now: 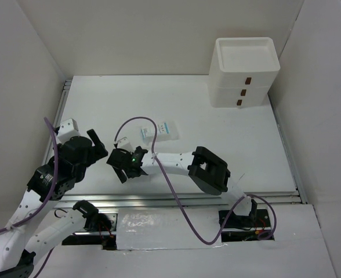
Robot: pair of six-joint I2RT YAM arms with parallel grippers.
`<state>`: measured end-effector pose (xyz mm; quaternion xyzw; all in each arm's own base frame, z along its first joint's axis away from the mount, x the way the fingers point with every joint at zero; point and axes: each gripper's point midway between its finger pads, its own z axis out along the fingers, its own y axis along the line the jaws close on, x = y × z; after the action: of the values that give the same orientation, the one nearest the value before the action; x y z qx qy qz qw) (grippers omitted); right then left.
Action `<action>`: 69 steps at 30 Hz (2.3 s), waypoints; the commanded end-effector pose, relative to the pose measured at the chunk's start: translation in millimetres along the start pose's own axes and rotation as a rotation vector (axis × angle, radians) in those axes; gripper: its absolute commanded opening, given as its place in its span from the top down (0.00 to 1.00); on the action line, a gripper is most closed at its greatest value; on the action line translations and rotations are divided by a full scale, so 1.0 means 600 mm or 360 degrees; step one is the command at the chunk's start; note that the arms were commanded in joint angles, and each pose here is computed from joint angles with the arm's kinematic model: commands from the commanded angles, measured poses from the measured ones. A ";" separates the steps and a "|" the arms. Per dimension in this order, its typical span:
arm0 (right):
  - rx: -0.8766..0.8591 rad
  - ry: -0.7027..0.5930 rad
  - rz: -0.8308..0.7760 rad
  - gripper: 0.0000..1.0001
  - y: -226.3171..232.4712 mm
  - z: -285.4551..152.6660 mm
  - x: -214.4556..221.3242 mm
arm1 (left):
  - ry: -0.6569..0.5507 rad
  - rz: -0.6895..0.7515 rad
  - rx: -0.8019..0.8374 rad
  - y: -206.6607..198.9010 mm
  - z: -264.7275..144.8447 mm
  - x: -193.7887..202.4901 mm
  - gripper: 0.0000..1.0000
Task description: Organize the makeup
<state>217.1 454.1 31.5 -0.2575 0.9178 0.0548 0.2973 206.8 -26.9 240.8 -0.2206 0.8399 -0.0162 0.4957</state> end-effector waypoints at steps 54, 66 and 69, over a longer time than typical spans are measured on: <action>-0.0234 -0.0277 0.0388 0.43 -0.027 -0.055 -0.128 | -0.0064 -0.0001 0.0119 -0.013 -0.012 -0.018 0.00; -0.0127 -0.1110 0.0462 0.41 -0.397 -0.374 -0.425 | -0.0079 -0.0013 0.0129 -0.011 -0.016 -0.020 0.01; 0.0062 -0.1301 0.0450 0.41 -0.561 -0.402 -0.483 | -0.0085 -0.0019 0.0136 -0.011 -0.018 -0.021 0.01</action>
<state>431.0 271.8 369.1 -0.0375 0.7940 0.2017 0.5722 202.9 -29.6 251.4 -0.2038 0.8330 -0.0408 0.5127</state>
